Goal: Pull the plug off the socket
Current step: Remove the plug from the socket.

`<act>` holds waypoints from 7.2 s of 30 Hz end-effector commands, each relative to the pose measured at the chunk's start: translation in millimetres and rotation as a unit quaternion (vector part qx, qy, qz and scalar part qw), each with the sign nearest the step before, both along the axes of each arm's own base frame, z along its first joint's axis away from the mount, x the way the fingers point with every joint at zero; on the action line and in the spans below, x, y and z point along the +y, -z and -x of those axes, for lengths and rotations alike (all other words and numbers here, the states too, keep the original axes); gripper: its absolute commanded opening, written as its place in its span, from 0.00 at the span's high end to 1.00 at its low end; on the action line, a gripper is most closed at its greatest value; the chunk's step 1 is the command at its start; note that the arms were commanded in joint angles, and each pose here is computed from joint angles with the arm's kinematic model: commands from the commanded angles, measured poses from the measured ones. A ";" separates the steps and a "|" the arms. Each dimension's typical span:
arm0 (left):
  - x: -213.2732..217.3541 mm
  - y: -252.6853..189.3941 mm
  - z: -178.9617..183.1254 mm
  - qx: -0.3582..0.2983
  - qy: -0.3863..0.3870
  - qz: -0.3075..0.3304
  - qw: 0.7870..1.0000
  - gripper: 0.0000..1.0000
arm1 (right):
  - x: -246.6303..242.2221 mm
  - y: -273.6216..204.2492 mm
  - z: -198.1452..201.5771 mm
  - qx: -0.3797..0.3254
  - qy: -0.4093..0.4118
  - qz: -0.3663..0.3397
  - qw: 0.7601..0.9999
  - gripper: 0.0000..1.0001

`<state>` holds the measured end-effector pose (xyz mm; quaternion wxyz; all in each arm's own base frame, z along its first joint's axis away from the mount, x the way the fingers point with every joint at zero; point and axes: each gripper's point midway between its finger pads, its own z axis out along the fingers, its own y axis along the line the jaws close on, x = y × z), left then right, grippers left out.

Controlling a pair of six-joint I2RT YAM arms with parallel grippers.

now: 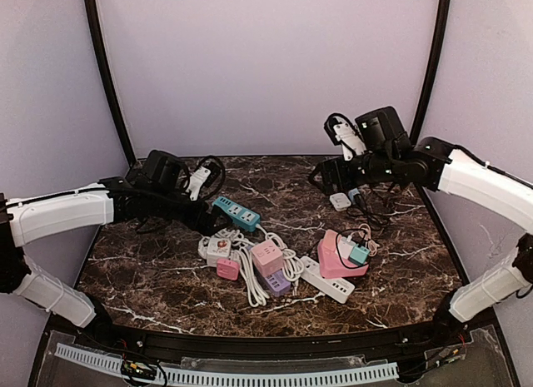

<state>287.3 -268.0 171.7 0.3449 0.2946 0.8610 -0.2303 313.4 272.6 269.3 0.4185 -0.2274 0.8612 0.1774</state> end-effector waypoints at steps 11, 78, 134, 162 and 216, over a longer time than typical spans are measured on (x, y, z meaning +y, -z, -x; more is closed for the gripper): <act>1.5 9.4 5.2 0.024 0.000 0.001 1.000 0.04 | 87.7 77.2 100.7 0.088 -0.030 0.058 0.994 0.07; -4.9 23.0 10.1 0.058 0.008 0.004 0.998 0.06 | 123.3 162.0 90.8 0.157 0.006 0.051 0.986 1.00; -44.7 23.3 21.8 0.089 0.061 0.054 0.993 0.18 | 111.4 121.1 85.4 0.097 0.017 0.016 0.995 1.00; -79.0 85.7 -1.3 0.146 0.004 0.000 0.989 0.69 | 107.0 126.5 88.8 0.108 0.019 0.007 0.994 1.00; -91.2 154.6 28.9 0.224 0.069 -0.099 0.967 0.91 | 85.5 152.4 81.6 0.176 0.078 -0.015 0.981 1.00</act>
